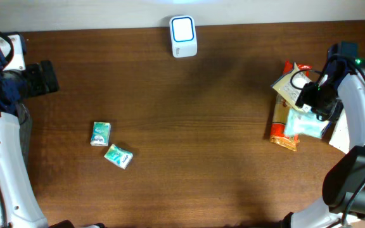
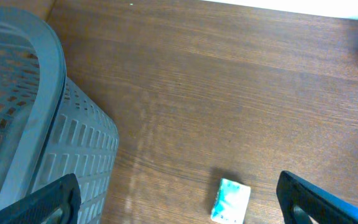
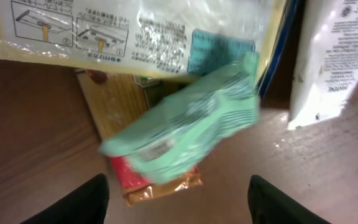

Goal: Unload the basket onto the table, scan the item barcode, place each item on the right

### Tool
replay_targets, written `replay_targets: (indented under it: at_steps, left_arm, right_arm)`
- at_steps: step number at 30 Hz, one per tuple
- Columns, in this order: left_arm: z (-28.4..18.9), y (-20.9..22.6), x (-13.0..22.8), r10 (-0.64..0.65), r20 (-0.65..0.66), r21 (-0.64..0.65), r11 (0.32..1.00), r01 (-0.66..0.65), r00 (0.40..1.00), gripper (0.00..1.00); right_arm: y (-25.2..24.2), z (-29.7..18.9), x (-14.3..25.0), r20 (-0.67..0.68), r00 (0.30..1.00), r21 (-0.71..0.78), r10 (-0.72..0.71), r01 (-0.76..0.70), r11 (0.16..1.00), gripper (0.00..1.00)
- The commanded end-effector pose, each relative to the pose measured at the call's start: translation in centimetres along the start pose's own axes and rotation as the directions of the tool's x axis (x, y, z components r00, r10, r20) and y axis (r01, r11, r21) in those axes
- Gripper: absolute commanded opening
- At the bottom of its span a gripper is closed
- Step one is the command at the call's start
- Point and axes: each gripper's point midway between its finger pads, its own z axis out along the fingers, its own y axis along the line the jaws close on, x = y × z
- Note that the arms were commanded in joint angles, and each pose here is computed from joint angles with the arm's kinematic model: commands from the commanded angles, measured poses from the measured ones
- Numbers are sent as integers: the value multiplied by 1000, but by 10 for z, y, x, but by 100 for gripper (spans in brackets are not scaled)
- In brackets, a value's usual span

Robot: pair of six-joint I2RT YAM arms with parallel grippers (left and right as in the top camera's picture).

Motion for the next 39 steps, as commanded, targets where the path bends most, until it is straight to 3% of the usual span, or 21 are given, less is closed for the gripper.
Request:
replay_targets:
  at_steps: [1, 4, 6, 11, 17, 20, 27, 31, 36, 37, 39]
  left_arm:
    - [-3, 2, -2, -11, 10, -6, 1000, 11, 1000, 99]
    - [-3, 2, -2, -11, 10, -6, 1000, 11, 1000, 99]
    - [-3, 2, -2, -11, 10, -6, 1000, 11, 1000, 99]
    - [-3, 2, -2, -11, 10, -6, 1000, 11, 1000, 99]
    - [-3, 2, -2, -11, 10, -6, 1000, 11, 1000, 99]
    - [-3, 2, -2, -11, 10, -6, 1000, 11, 1000, 99]
    - [-3, 2, -2, -11, 10, -6, 1000, 11, 1000, 99]
    - [-3, 2, -2, -11, 10, -6, 1000, 11, 1000, 99]
    - [-3, 2, -2, -11, 10, -6, 1000, 11, 1000, 99]
    - [-3, 2, -2, -11, 10, -6, 1000, 11, 1000, 99]
    - [-3, 2, -2, -11, 10, -6, 1000, 11, 1000, 99]
  right_arm:
    - [-4, -39, -16, 79, 997, 3, 7, -7, 1000, 70]
    - [41, -64, -14, 95, 990, -190, -104, 121, 974, 68]
    - [95, -79, -6, 141, 965, -383, -223, 261, 886, 67]
    - [219, -96, 32, 284, 856, -547, -431, 514, 661, 68]
    - [350, -64, 131, 351, 669, -572, -655, 707, 416, 67]
    - [411, -30, 213, 379, 531, -575, -758, 777, 257, 62]
    - [451, 12, 318, 451, 290, -487, -844, 872, 40, 59]
    - [451, 31, 355, 423, 227, -474, -877, 881, 0, 59]
    - [448, 50, 370, 391, 205, -477, -897, 879, -7, 52]
    - [448, 50, 370, 390, 205, -478, -897, 878, -7, 49]
    - [448, 51, 369, 390, 207, -478, -897, 878, -5, 32]
